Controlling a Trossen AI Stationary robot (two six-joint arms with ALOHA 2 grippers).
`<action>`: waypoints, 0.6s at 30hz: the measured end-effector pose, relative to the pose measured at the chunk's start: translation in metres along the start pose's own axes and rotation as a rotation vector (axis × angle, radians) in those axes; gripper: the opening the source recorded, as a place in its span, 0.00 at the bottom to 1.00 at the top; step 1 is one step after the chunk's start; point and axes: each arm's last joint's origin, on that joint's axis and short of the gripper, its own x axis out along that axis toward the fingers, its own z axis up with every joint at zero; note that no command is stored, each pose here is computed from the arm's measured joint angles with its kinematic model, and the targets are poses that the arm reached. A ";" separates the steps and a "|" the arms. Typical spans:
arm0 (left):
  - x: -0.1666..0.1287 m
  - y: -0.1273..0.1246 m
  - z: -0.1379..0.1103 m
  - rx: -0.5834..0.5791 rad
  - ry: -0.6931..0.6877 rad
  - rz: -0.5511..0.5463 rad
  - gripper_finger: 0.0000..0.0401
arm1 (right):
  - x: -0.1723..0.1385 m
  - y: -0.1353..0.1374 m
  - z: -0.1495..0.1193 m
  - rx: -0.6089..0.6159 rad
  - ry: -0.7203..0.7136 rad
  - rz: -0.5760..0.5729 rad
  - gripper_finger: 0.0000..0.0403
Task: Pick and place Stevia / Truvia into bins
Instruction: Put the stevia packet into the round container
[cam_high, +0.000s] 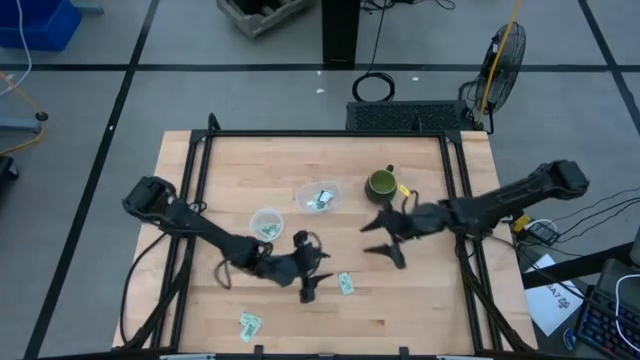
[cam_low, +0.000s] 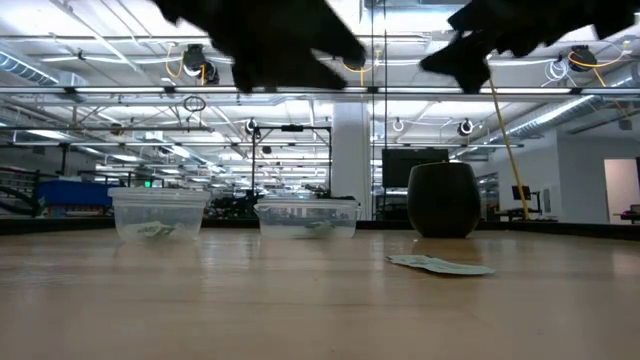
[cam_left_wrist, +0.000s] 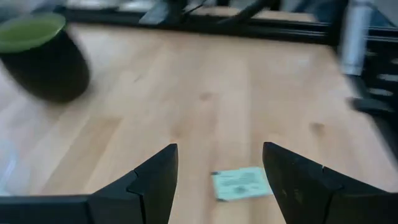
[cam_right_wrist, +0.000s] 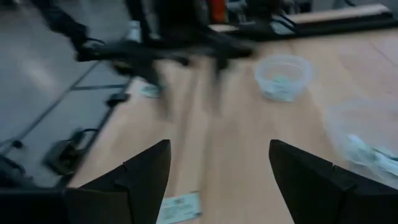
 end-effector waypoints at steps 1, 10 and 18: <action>0.007 0.004 -0.004 -0.023 0.013 0.017 0.60 | -0.003 0.007 -0.004 -0.012 -0.013 0.014 0.66; 0.060 0.013 -0.041 -0.082 0.145 0.000 0.60 | -0.014 0.038 -0.013 -0.089 -0.069 -0.015 0.66; 0.080 -0.028 -0.030 0.062 0.180 -0.057 0.66 | -0.014 0.038 -0.014 -0.084 -0.064 -0.031 0.64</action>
